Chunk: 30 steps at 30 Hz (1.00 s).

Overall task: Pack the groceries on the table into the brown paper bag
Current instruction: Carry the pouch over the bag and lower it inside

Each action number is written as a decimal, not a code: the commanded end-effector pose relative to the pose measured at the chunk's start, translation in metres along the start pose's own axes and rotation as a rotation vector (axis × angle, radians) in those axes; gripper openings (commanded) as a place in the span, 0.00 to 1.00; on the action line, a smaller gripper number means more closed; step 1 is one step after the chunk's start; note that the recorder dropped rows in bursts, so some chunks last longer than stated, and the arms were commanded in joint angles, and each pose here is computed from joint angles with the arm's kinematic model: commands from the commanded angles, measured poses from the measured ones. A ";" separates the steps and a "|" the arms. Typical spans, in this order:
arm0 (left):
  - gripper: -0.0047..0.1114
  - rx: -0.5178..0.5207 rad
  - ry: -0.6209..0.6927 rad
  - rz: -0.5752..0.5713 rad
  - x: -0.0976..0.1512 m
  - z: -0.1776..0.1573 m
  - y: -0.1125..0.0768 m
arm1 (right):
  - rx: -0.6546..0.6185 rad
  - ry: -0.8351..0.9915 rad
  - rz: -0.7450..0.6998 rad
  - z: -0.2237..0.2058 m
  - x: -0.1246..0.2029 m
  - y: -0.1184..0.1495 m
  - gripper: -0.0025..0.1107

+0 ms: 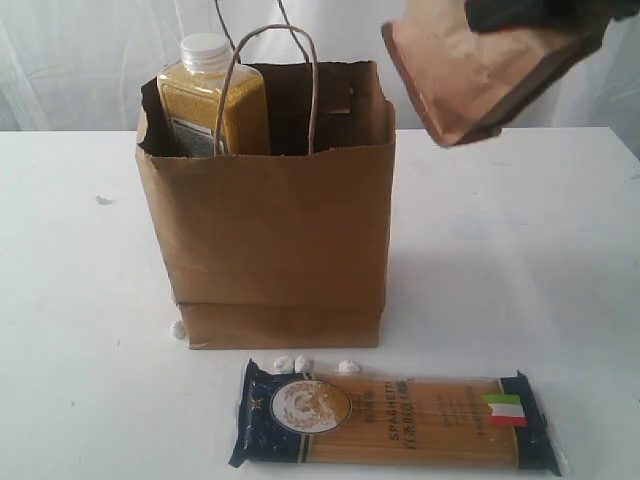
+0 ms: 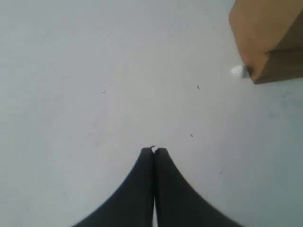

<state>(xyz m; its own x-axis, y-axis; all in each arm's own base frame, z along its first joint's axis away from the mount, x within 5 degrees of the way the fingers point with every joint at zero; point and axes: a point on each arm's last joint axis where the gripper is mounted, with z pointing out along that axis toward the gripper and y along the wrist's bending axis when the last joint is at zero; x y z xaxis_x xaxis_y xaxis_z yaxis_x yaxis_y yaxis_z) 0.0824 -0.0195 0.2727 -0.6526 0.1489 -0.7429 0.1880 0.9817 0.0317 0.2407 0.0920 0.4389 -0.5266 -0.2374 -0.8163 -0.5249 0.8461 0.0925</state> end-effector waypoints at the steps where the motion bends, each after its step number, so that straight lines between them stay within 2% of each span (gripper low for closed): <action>1: 0.04 0.078 0.018 -0.054 0.016 0.014 -0.008 | -0.008 -0.146 -0.026 -0.023 -0.033 0.013 0.02; 5: 0.04 0.082 0.033 -0.046 0.024 0.021 -0.009 | -0.068 -0.121 -0.058 -0.001 -0.051 0.024 0.02; 7: 0.04 0.083 0.031 -0.047 0.024 0.021 -0.009 | -0.125 -0.103 -0.093 0.017 -0.058 0.040 0.02; 13: 0.04 0.084 0.029 -0.047 0.024 0.021 -0.009 | -0.113 -0.023 -0.169 0.040 -0.054 0.062 0.02; 18: 0.04 0.084 0.029 -0.047 0.024 0.021 -0.009 | -0.106 0.048 -0.168 0.056 -0.048 0.063 0.02; 27: 0.04 0.084 0.029 -0.047 0.024 0.021 -0.009 | -0.089 0.107 -0.074 0.075 -0.044 0.060 0.02; 30: 0.04 0.084 0.029 -0.047 0.024 0.021 -0.009 | -0.026 0.142 -0.031 0.082 -0.041 0.054 0.02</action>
<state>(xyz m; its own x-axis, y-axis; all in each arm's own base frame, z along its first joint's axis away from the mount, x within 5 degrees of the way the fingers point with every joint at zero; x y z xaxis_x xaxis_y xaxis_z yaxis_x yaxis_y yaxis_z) 0.0819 -0.0280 0.2417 -0.6789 0.1190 -0.7245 0.2236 0.9734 -0.0497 0.2844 0.1890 0.4278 -0.5862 -0.3717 -0.7199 -0.6109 0.7864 0.0914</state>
